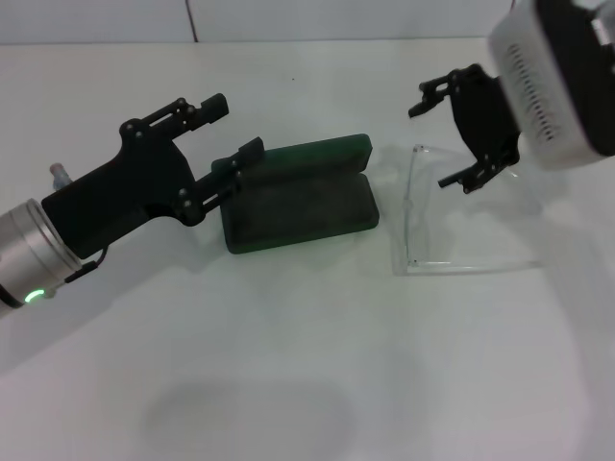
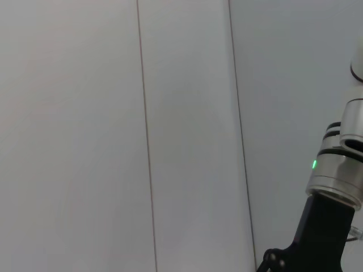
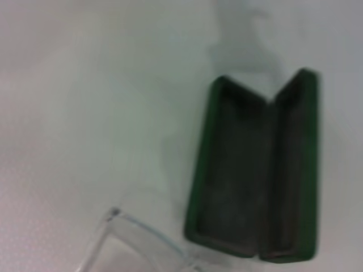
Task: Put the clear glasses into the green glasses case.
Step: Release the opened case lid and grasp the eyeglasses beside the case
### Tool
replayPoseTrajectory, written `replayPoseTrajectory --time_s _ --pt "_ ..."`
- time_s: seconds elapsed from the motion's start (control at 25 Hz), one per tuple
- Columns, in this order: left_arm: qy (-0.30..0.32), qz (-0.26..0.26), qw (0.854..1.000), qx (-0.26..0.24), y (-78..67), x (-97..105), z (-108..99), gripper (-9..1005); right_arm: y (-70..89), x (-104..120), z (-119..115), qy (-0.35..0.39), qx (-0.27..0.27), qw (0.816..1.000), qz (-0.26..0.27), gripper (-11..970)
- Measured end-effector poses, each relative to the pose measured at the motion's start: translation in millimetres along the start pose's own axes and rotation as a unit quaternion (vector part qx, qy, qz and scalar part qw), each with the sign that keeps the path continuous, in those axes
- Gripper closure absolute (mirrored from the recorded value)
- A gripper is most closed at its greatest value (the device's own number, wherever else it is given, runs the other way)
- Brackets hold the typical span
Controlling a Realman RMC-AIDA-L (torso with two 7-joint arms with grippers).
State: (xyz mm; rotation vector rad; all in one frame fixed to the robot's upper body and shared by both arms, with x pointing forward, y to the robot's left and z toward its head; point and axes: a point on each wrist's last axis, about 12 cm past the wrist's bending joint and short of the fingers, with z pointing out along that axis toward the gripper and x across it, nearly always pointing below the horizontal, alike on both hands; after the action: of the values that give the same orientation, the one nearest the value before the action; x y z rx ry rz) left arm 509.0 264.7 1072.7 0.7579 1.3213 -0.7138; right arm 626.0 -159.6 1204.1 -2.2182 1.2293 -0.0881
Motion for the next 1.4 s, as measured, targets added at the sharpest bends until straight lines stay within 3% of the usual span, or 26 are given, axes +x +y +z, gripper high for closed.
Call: replayPoseTrajectory --time_s 0.28,0.64,1.12,1.4 --pt "-0.006 -0.012 1.000 -0.015 -2.0 3.5 -4.0 388 -8.4 -25.0 10.1 0.026 -0.053 0.996 -0.060 95" --pt "-0.004 -0.009 1.000 -0.018 -4.2 7.2 -4.3 387 -5.9 -40.5 51.9 0.069 -0.081 0.985 -0.134 104" --pt "-0.008 -0.008 1.000 -0.027 -4.7 8.9 -4.9 391 5.4 -51.9 72.4 0.067 -0.103 0.977 -0.176 114" --pt "-0.008 -0.007 1.000 -0.027 -4.9 9.4 -4.2 398 6.1 -47.1 76.6 0.076 -0.103 0.976 -0.175 145"
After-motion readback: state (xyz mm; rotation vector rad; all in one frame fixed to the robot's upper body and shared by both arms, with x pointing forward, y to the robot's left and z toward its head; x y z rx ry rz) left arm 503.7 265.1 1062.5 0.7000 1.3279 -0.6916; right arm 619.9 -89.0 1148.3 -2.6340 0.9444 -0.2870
